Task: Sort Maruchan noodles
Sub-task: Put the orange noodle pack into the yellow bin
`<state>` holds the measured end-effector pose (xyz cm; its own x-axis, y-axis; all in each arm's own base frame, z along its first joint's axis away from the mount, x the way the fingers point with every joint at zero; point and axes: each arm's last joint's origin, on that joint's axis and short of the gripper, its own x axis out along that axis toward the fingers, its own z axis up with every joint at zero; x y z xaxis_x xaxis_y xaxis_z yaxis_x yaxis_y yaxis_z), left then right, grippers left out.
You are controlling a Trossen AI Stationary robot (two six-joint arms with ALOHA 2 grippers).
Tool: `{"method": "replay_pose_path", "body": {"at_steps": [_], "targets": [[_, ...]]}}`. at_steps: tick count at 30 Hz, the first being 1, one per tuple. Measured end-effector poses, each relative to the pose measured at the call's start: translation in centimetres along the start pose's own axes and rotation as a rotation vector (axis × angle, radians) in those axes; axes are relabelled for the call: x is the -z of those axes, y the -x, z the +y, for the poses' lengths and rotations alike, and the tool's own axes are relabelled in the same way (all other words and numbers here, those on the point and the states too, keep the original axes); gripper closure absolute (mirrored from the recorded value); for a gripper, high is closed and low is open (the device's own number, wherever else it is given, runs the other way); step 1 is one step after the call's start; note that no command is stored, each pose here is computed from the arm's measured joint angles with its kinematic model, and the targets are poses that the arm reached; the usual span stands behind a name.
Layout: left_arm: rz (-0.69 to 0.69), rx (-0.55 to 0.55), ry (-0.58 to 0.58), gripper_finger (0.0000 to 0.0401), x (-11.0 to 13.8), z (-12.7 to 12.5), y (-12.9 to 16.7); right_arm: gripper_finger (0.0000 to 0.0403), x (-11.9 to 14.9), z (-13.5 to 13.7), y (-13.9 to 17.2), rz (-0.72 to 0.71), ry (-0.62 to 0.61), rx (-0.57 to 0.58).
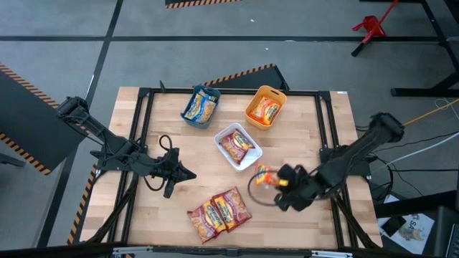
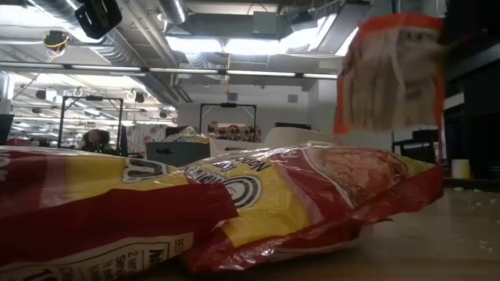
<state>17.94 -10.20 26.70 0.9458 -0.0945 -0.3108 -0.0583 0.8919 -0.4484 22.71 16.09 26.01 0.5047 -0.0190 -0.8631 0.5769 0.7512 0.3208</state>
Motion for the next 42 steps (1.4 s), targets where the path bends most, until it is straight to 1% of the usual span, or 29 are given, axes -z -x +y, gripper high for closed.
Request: {"method": "replay_pose_path", "body": {"at_steps": [3,6,9,13,20,23,25,27,29,32,38,42], "targets": [[0.0,0.0,-0.001,0.0401,0.0,0.0,0.0,0.0402,-1.2,-1.7,2.4,-0.064,-0.037,0.019],[0.003,-0.002,-0.009,0.0401,0.0,0.0,0.0,0.0402,-2.7,-3.9,4.4,-0.147,-0.078,0.076],[0.013,-0.01,-0.015,0.0401,0.1,0.1,0.0,0.0402,-4.5,-5.9,5.4,-0.217,-0.067,0.152],[0.025,-0.026,-0.025,0.0401,0.3,0.2,0.0,0.0403,-7.4,-8.0,5.3,-0.276,0.011,0.263],[0.005,-0.061,-0.028,0.0401,0.3,0.4,0.0,0.0403,-13.1,-11.9,4.2,-0.315,0.17,0.484],[0.002,-0.077,-0.031,0.0401,0.3,0.5,0.0,0.0403,-15.2,-13.4,3.8,-0.326,0.24,0.535],[0.001,-0.087,-0.033,0.0401,0.3,0.5,0.0,0.0403,-16.4,-14.0,3.4,-0.348,0.278,0.542],[-0.005,-0.098,-0.031,0.0401,0.3,0.6,0.0,0.0403,-17.1,-15.0,2.6,-0.334,0.306,0.555],[0.001,-0.113,-0.036,0.0401,0.4,0.7,0.0,0.0403,-17.7,-15.7,1.6,-0.331,0.326,0.541],[0.009,-0.124,-0.042,0.0401,0.5,0.8,0.0,0.0403,-18.1,-16.8,0.1,-0.309,0.338,0.544],[-0.005,-0.158,-0.05,0.0401,0.5,0.9,0.1,0.0403,-17.8,-19.1,-2.7,-0.265,0.293,0.544],[-0.011,-0.166,-0.05,0.0401,0.5,0.9,0.1,0.0403,-17.5,-20.3,-3.5,-0.253,0.246,0.558]]}}
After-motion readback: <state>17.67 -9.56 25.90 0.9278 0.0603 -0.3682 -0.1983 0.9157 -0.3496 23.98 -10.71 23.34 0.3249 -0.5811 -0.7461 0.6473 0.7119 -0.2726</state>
